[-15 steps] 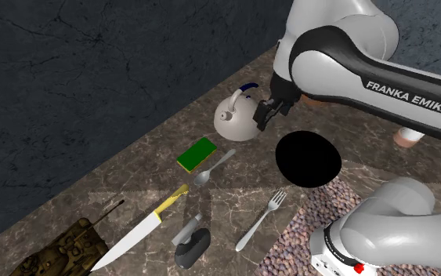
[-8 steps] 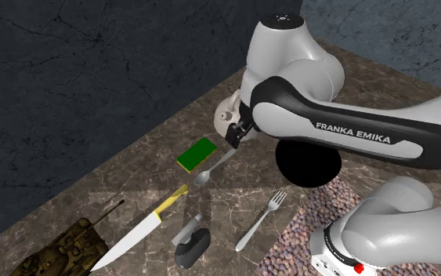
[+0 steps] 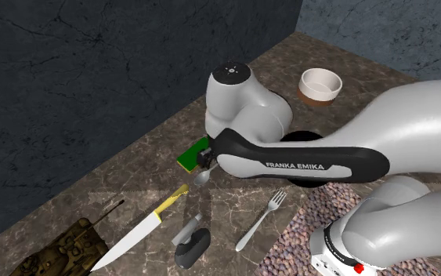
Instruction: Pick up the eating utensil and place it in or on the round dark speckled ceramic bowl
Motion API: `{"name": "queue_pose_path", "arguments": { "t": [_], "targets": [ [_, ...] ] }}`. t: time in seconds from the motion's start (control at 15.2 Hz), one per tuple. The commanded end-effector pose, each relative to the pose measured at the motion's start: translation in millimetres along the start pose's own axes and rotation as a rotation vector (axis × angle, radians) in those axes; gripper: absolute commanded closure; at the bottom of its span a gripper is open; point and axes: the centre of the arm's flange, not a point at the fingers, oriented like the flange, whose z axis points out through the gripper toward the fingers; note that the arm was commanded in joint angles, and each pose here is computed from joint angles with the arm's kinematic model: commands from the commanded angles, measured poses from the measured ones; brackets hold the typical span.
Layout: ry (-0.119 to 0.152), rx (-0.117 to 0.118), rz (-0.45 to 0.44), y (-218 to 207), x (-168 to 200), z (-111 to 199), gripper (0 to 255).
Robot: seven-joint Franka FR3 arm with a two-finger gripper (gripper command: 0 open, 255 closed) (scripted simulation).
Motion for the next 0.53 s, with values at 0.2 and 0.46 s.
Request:
{"name": "queue_pose_path", "arguments": {
  "t": [0.2,0.46],
  "targets": [
    [0.023,-0.017,-0.021,-45,16,44,0],
    [0.032,-0.025,-0.03,-63,23,73,0]
  ]
}}
